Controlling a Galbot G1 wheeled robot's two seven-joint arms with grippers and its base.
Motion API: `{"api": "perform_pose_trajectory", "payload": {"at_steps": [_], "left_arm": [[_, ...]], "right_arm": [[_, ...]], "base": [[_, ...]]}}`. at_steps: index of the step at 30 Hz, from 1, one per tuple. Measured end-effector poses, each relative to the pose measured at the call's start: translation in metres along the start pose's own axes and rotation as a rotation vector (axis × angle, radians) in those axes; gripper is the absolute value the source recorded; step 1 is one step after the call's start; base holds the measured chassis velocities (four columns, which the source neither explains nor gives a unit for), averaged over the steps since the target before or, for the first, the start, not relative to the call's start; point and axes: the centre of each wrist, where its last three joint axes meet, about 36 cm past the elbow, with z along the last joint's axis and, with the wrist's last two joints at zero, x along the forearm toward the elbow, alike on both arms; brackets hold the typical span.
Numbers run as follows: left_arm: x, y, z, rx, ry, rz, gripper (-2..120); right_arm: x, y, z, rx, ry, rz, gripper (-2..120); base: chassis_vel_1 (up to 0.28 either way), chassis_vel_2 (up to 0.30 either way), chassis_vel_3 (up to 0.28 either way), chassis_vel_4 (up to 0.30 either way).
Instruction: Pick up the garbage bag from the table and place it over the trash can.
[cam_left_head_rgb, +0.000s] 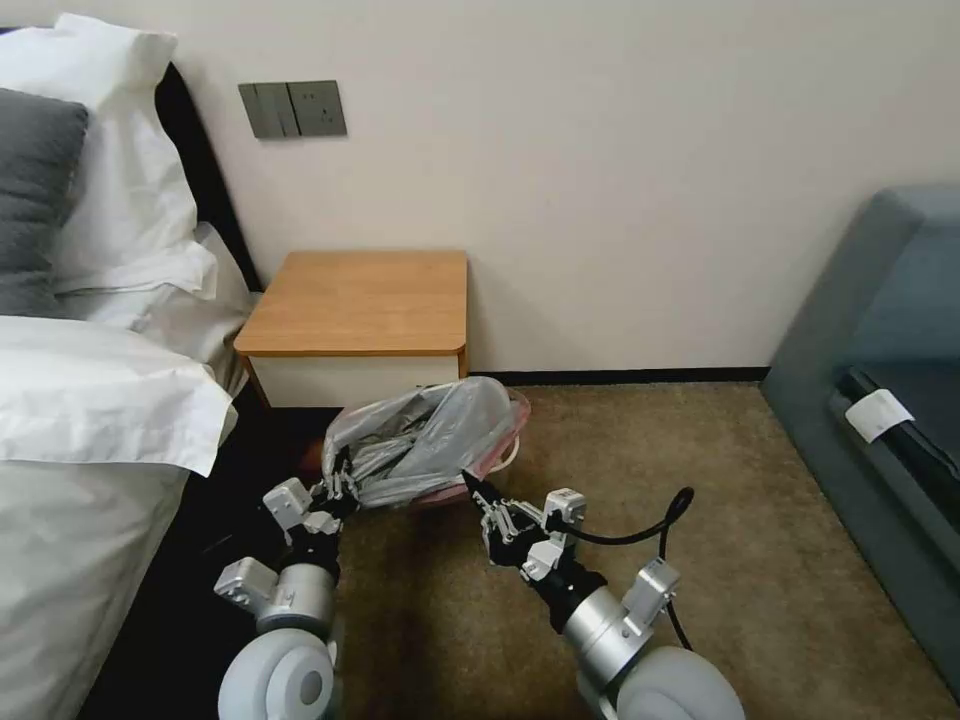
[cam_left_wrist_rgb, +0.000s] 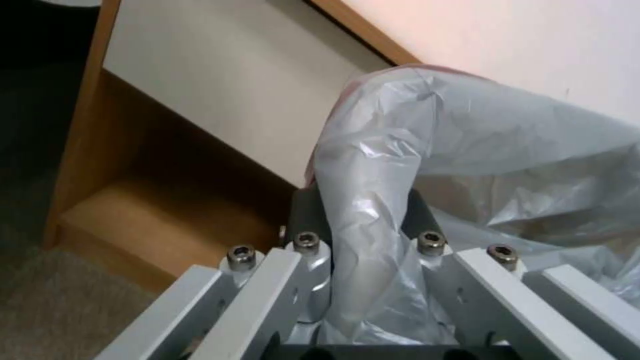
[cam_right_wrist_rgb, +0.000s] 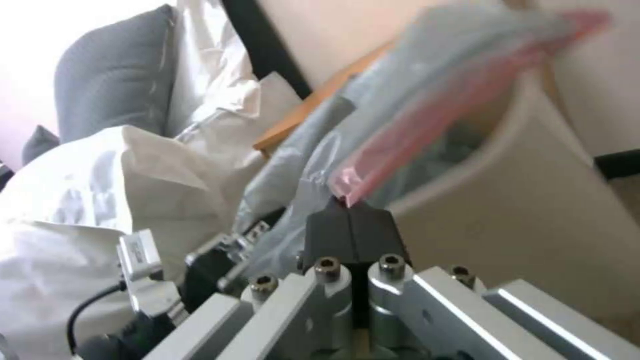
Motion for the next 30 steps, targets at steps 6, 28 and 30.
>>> {"api": "perform_pose_trajectory", "payload": {"at_steps": [6, 28, 30], "left_arm": [[-0.003, -0.002, -0.002, 0.016, -0.004, -0.009, 9], [0.028, -0.037, -0.033, 0.243, 0.095, 0.007, 9], [0.031, -0.041, -0.037, 0.256, 0.092, 0.015, 9]], "right_arm": [[0.005, -0.003, 0.005, 0.011, 0.006, 0.026, 0], [-0.006, -0.045, 0.047, 0.133, 0.028, 0.138, 0], [-0.006, -0.049, 0.049, 0.149, 0.032, 0.145, 0]], "base": [[0.000, 0.000, 0.000, 0.000], [0.000, 0.000, 0.000, 0.000], [0.000, 0.000, 0.000, 0.000]]}}
